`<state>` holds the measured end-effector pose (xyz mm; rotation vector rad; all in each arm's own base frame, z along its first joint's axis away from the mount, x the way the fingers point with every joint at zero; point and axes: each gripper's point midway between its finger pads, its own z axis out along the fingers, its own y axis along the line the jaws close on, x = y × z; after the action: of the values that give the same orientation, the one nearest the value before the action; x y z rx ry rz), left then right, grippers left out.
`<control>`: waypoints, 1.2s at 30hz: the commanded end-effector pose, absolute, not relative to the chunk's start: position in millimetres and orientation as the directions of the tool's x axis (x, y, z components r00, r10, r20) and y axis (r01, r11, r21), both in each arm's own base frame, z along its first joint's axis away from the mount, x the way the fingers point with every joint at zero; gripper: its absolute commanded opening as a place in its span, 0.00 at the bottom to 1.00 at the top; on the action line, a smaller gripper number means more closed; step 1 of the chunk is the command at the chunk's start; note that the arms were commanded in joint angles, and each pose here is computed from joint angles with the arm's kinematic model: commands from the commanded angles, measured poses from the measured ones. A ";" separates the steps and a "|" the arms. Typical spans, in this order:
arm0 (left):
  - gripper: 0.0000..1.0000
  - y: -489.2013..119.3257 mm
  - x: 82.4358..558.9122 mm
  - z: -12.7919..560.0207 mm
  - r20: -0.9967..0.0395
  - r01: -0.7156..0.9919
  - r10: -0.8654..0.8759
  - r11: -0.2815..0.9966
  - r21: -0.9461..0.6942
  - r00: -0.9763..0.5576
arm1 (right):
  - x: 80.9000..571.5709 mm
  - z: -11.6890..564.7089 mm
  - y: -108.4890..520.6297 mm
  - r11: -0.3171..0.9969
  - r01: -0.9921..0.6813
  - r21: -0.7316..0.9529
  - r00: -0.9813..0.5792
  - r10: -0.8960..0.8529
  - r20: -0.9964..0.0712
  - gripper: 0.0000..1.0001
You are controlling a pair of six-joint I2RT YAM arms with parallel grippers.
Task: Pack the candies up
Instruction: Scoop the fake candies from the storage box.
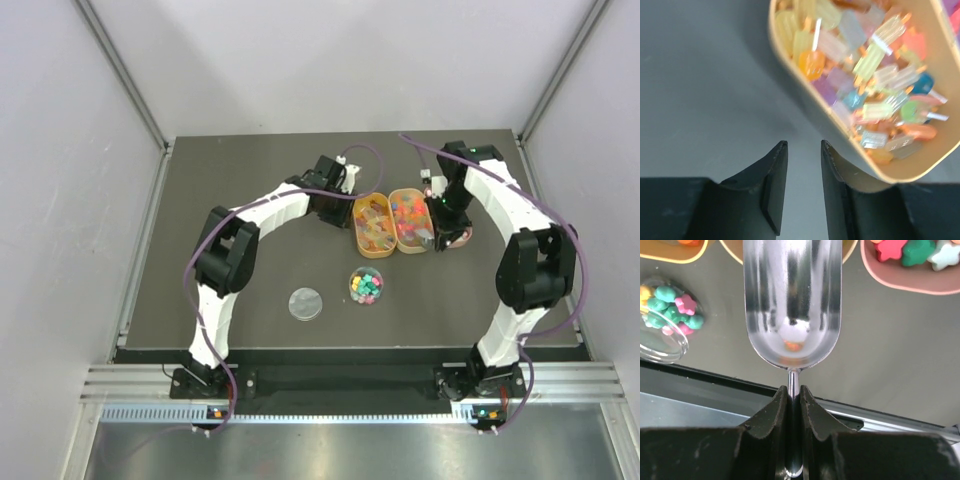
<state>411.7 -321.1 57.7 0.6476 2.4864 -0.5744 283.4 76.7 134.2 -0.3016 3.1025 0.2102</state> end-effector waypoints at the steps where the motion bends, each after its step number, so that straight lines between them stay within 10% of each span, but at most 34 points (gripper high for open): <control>1: 0.38 -301.1 424.0 111.0 -0.684 0.554 0.334 0.824 -0.123 -0.648 | 292.9 133.0 77.3 0.968 -0.209 0.138 -0.978 -0.207 -0.033 0.00; 36: 0.39 -248.1 465.3 94.5 -0.675 0.428 0.250 0.897 -0.108 -0.694 | 376.5 92.4 94.6 0.949 -0.311 0.059 -0.950 -0.309 -0.044 0.00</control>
<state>445.7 -242.0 85.3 0.5063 2.4164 -0.3093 352.0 90.4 94.6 -0.4698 3.1349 0.1449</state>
